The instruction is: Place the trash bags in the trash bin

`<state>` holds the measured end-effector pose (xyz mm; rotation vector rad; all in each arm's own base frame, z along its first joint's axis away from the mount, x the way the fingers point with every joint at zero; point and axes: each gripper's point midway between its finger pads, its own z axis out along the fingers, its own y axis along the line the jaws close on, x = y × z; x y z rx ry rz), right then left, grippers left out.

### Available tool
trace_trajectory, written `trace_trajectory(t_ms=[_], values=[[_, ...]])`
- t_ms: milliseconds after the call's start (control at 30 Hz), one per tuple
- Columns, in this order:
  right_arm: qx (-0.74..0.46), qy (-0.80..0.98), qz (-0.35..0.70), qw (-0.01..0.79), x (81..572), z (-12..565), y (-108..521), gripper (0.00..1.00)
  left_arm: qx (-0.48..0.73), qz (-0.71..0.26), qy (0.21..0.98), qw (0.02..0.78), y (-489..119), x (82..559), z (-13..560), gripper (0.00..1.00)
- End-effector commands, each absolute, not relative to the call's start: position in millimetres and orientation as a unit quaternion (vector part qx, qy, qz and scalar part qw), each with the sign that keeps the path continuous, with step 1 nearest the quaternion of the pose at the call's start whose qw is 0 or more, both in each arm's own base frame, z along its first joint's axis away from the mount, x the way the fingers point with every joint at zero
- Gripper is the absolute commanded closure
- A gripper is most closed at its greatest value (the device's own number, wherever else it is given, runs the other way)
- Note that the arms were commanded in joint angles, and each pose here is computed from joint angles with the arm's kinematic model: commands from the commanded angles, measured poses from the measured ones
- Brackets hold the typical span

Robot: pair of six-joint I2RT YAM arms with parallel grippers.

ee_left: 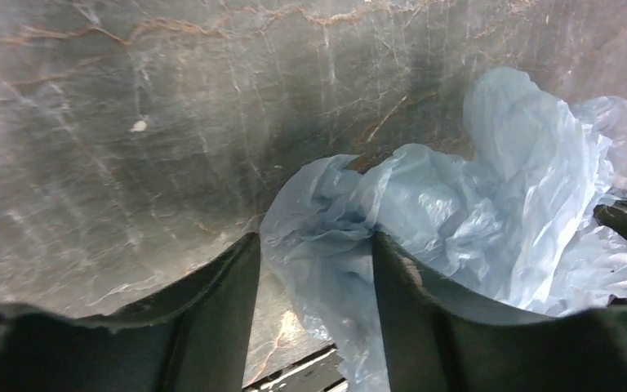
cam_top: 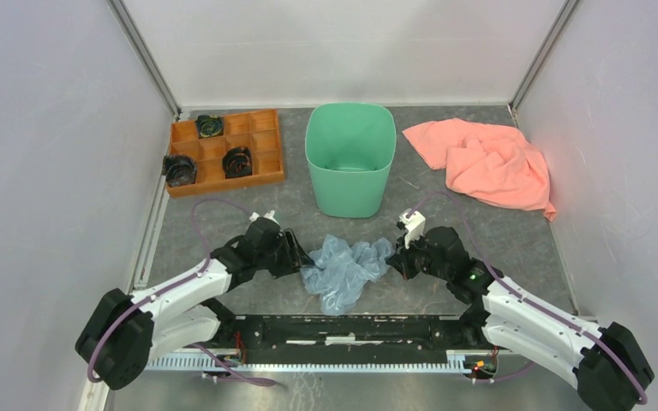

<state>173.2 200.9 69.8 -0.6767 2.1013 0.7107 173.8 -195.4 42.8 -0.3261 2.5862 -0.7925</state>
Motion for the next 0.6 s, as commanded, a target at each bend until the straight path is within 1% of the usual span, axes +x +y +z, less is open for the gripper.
trace_trajectory(t_ms=[0, 33, 100, 133, 167, 200, 267, 333, 400, 433, 467, 500, 567], values=[[-0.27, 0.81, 0.303, 0.423, 180, 83, 212, 1.0, -0.138, -0.38, 0.89, 0.212, -228, 188, 67, 0.49], [-0.27, 0.81, 0.305, 0.422, 179, 83, 212, 1.0, -0.14, -0.384, 0.887, 0.213, -229, 189, 68, 0.57], [-0.271, 0.807, 0.308, 0.423, 180, 86, 214, 1.0, -0.145, -0.384, 0.883, 0.228, -229, 196, 75, 0.78], [-0.271, 0.806, 0.309, 0.425, 181, 88, 215, 1.0, -0.147, -0.372, 0.886, 0.236, -225, 199, 77, 0.87], [-0.273, 0.805, 0.306, 0.428, 182, 91, 215, 1.0, -0.144, -0.356, 0.889, 0.251, -219, 203, 84, 0.95], [-0.273, 0.805, 0.302, 0.431, 184, 93, 214, 1.0, -0.137, -0.338, 0.889, 0.276, -212, 210, 98, 0.98], [-0.274, 0.802, 0.291, 0.444, 191, 102, 214, 1.0, -0.128, -0.273, 0.892, 0.337, -186, 224, 128, 0.98], [-0.279, 0.807, 0.28, 0.439, 196, 106, 215, 1.0, -0.128, -0.208, 0.882, 0.403, -154, 235, 172, 0.98], [-0.306, 0.789, 0.311, 0.433, 197, 129, 234, 1.0, -0.121, -0.163, 0.863, 0.463, -126, 238, 225, 0.98], [-0.33, 0.773, 0.331, 0.429, 197, 144, 246, 1.0, -0.115, -0.158, 0.848, 0.493, -117, 238, 259, 0.98], [-0.355, 0.746, 0.363, 0.432, 194, 174, 261, 1.0, -0.105, -0.167, 0.831, 0.521, -113, 236, 296, 0.98], [-0.372, 0.717, 0.388, 0.443, 191, 203, 271, 1.0, -0.091, -0.193, 0.811, 0.544, -112, 228, 335, 0.98], [-0.388, 0.651, 0.421, 0.499, 184, 281, 280, 1.0, -0.066, -0.272, 0.745, 0.605, -108, 200, 423, 0.98]])
